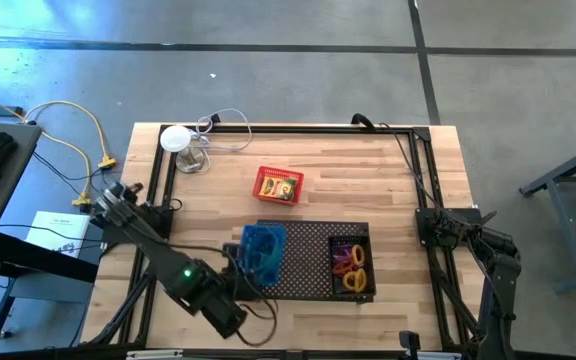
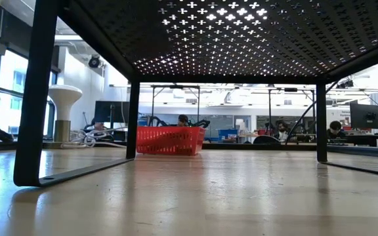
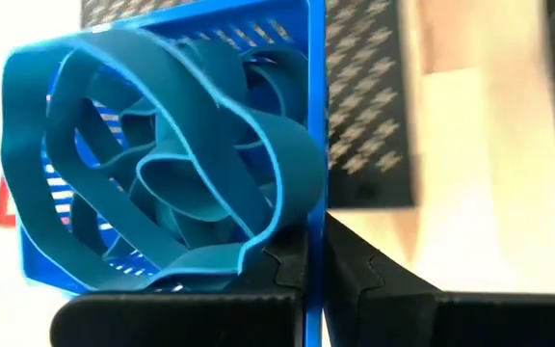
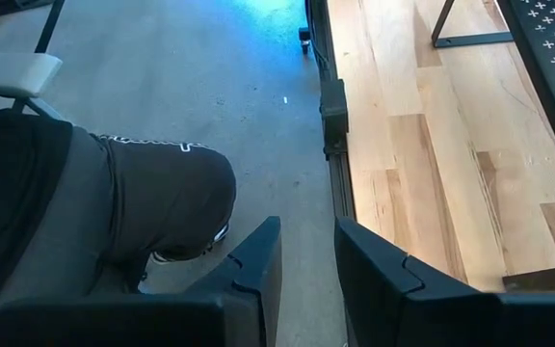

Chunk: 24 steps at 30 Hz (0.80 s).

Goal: Pick & Place Office Desk Supplies
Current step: Put the blue bin with the rubber bands on the shelf

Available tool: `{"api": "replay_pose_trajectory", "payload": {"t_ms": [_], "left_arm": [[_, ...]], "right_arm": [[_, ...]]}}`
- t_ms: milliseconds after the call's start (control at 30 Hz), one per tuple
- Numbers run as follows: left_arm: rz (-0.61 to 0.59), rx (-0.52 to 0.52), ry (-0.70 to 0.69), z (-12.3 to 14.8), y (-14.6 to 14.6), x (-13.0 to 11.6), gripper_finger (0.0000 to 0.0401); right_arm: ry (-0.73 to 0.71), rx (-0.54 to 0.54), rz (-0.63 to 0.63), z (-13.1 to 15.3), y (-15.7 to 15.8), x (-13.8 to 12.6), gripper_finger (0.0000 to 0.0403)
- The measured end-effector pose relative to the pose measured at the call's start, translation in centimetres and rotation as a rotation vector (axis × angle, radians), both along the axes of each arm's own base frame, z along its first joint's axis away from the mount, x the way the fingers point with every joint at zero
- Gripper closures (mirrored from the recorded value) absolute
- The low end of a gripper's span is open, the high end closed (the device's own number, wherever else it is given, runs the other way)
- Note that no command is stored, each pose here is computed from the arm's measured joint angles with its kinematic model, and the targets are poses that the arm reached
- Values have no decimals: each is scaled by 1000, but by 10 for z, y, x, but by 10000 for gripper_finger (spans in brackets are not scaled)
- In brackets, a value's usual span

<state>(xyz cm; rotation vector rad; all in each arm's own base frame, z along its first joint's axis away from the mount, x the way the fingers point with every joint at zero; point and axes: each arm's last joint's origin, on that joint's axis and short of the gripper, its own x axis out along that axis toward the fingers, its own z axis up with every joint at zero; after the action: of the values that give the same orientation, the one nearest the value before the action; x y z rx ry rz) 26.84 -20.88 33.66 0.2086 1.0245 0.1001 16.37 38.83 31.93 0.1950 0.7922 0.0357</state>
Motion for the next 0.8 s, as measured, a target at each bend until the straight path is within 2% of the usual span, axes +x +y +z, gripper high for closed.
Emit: {"api": "replay_pose_trajectory", "payload": {"t_ms": [200,433,500,633,800], "left_arm": [[-7,-29,-36,10,-15,26,399],[108,-51,-42,2,-2,51,398],[95,-54,-65,-2,0,62,398],[-6,-68,-105,-7,-4,79,397],[22,-91,-111,-7,-4,79,397]], "right_arm": [[0,0,0,0,0,0,317],[0,0,0,0,0,0,317],[0,0,0,0,0,0,317],[0,0,0,0,0,0,317],[0,0,0,0,0,0,317]]}}
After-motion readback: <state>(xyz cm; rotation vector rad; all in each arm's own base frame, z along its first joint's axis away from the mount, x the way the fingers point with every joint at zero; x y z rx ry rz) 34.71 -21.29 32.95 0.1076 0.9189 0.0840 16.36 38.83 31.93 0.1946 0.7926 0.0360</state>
